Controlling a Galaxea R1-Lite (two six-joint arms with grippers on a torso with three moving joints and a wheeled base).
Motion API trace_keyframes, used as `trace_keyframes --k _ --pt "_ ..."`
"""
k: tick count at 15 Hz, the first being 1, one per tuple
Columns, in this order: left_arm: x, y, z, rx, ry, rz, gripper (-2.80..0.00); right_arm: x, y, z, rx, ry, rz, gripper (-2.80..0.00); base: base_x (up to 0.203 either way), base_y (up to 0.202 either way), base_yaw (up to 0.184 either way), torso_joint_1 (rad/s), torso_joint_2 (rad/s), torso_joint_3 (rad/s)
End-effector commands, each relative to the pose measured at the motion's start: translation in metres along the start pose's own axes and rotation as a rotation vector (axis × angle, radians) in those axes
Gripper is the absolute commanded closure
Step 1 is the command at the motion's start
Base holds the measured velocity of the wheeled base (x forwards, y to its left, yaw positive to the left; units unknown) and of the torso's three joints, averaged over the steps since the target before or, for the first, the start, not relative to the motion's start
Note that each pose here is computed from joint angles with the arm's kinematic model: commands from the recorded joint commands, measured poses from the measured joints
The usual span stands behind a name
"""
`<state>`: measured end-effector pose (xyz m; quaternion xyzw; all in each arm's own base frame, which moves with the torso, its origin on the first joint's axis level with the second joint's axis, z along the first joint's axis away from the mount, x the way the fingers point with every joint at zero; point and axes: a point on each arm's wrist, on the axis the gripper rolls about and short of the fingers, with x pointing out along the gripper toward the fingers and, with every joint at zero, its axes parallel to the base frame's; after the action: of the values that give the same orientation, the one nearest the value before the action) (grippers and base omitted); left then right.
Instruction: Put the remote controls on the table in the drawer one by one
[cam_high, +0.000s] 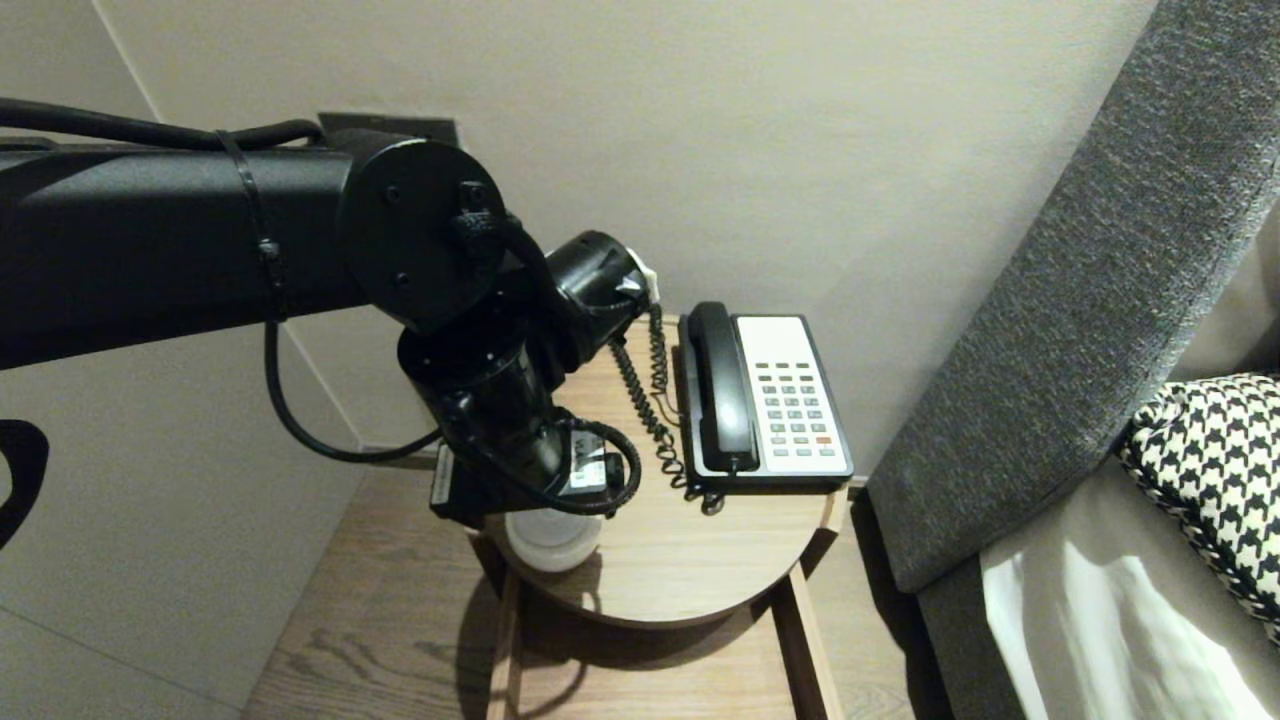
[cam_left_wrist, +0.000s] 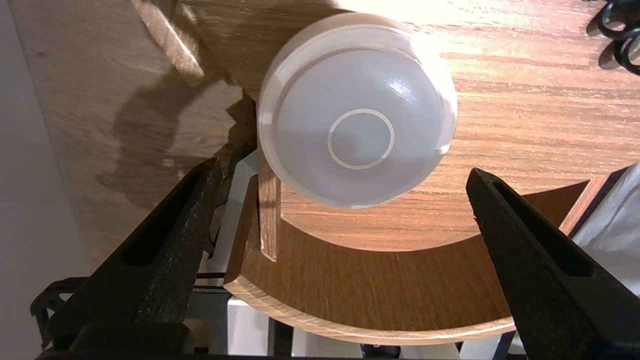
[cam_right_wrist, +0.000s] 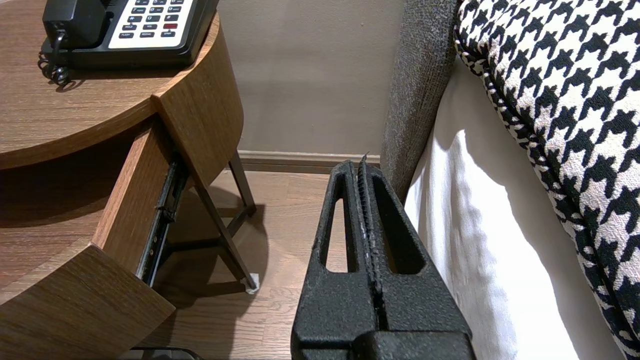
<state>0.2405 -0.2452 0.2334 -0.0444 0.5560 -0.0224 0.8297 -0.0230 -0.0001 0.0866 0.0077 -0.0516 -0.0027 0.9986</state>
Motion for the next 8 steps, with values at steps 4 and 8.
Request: trace_keyframes --k 4,8 --pt "0.009 -0.001 -0.002 -0.002 0.022 0.026 -2.8 0.002 0.0 -0.011 0.0 0.04 -0.001 0.0 0.0 0.0 0.0 0.0 0.0 0.0" --pt "0.015 -0.003 -0.002 -0.012 0.031 0.037 -2.8 0.002 0.0 -0.011 0.0 0.04 -0.001 0.0 0.0 0.0 0.0 0.0 0.0 0.0"
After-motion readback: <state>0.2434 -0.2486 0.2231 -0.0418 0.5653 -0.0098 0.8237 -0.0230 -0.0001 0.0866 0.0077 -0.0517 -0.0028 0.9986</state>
